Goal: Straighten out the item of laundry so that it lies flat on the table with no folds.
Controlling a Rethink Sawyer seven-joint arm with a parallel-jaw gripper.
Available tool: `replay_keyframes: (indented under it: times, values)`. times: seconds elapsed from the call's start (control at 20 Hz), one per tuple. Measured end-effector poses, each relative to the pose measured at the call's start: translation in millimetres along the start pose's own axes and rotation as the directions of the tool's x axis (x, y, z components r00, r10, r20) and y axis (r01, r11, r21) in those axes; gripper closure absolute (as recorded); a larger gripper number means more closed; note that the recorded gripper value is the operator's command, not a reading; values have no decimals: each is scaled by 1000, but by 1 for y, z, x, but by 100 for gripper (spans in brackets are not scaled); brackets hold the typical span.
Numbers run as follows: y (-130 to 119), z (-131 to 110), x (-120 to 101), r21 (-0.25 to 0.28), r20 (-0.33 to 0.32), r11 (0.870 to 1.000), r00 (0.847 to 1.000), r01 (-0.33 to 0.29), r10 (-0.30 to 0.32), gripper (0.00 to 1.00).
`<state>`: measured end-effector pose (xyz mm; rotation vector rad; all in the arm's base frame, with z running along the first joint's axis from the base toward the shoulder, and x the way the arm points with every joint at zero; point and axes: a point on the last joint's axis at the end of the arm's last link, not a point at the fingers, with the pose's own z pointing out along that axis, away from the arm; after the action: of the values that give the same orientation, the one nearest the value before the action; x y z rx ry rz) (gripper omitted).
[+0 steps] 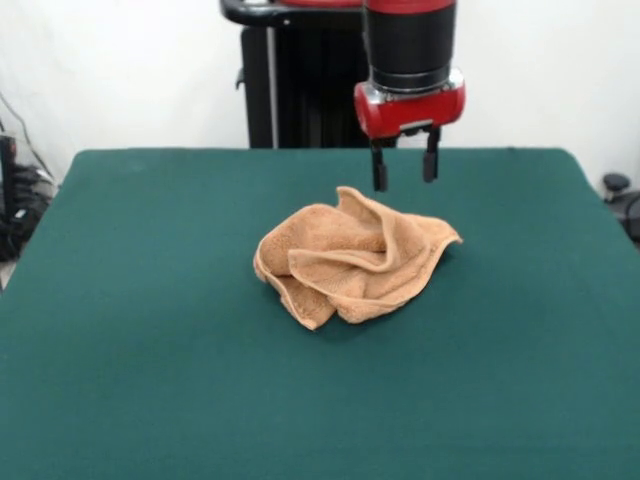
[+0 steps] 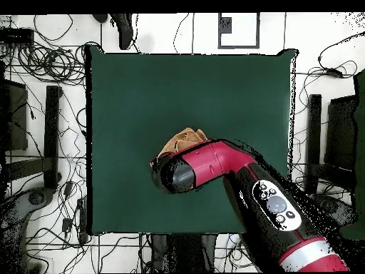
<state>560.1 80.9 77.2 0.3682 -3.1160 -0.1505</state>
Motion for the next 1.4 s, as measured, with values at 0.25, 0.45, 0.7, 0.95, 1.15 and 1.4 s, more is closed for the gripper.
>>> replay_keyframes:
  times: [0.25, 0.45, 0.7, 0.95, 1.15, 1.4]
  values:
    - [-5, 1, 15, -9, -20, 1000, 1000, -7, 7, 0]
    - [-22, -3, 23, -8, -25, 999, 999, -35, 35, 0]
    - [-40, -14, 33, 12, -21, 998, 998, -59, 59, 0]
    - [-48, -26, 42, 36, -16, 997, 998, -62, 63, 0]
    - [-47, -31, 44, 47, -13, 997, 998, -55, 56, 0]
    - [-35, -28, 49, 46, -28, 998, 999, -34, 36, 0]
